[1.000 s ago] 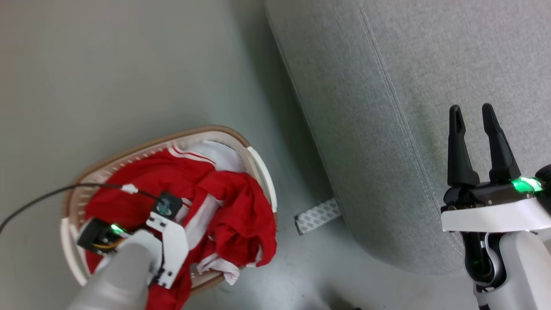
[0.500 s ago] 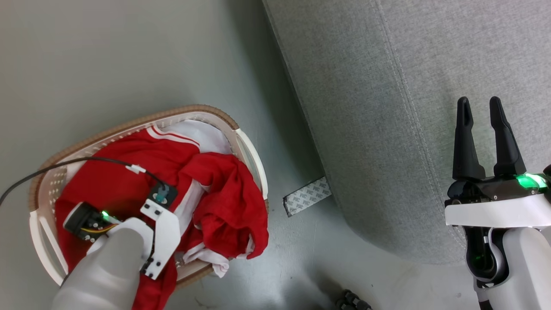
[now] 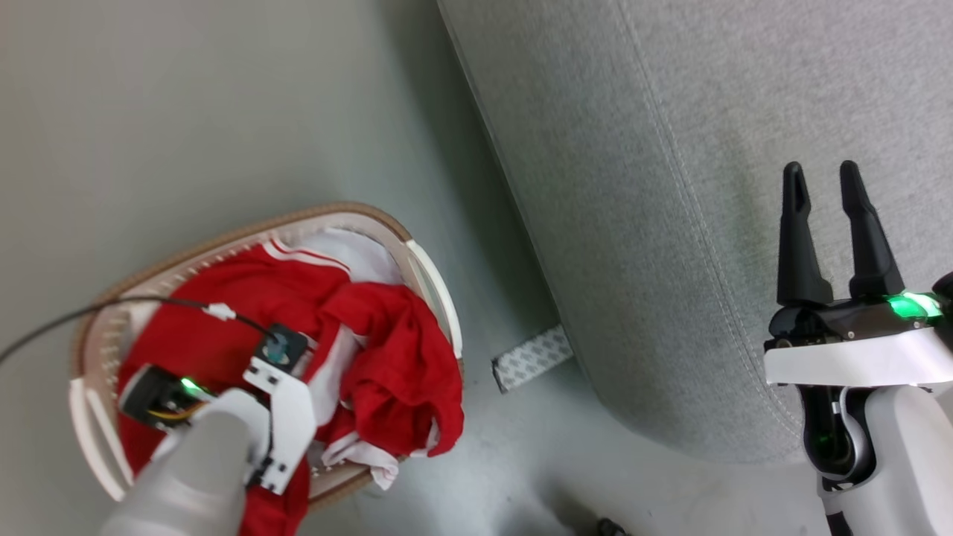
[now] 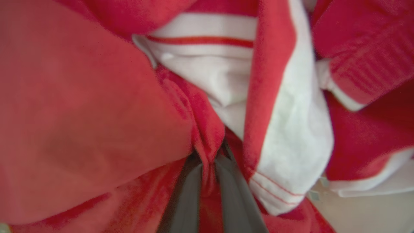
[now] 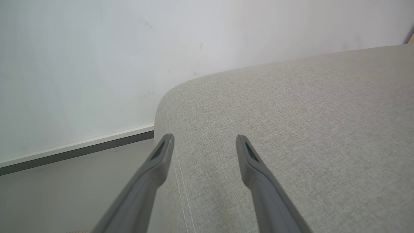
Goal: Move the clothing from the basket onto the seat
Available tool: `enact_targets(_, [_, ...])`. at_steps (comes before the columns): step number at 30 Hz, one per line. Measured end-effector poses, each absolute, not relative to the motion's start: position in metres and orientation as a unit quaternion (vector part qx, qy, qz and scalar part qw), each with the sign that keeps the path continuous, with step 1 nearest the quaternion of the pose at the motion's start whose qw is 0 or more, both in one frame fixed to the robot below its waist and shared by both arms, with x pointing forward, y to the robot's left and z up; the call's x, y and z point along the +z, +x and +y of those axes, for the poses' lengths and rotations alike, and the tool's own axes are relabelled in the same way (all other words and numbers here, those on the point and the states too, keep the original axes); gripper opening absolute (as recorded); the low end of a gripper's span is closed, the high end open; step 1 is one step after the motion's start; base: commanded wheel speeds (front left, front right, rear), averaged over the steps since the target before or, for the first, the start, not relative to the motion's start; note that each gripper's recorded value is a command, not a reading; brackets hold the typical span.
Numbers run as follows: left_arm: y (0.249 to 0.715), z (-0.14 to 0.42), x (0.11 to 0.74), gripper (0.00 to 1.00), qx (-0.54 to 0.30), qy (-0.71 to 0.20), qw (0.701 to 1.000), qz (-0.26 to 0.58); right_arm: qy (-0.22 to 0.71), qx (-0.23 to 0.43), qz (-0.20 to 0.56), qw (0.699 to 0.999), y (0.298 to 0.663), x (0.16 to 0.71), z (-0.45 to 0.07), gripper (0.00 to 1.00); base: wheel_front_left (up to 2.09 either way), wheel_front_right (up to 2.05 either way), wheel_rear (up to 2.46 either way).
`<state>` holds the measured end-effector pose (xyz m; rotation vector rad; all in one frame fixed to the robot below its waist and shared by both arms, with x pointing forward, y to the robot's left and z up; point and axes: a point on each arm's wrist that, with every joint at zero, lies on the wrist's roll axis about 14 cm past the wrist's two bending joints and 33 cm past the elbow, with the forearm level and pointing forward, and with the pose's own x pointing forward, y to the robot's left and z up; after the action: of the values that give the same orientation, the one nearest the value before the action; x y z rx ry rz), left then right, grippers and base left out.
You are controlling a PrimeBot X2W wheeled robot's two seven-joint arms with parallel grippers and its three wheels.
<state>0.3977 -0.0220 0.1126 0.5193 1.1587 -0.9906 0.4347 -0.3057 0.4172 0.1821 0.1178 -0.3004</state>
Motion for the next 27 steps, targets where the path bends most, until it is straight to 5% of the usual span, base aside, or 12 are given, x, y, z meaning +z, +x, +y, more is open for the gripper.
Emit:
enact_targets(10, [0.413, -0.039, 0.195, 0.00, -0.419, 0.150, 0.788, 0.425, 0.091, -0.110, 0.000, 0.990, 0.433, 0.467, -0.295, 1.00, 0.00, 0.00, 0.00])
enact_targets(27, [0.421, 0.002, 0.338, 0.00, -0.325, 0.066, 0.907, 0.258, 0.129, -0.005, -0.059, 0.990, 0.415, 0.519, -0.230, 1.00, 0.00, 0.00, 0.00])
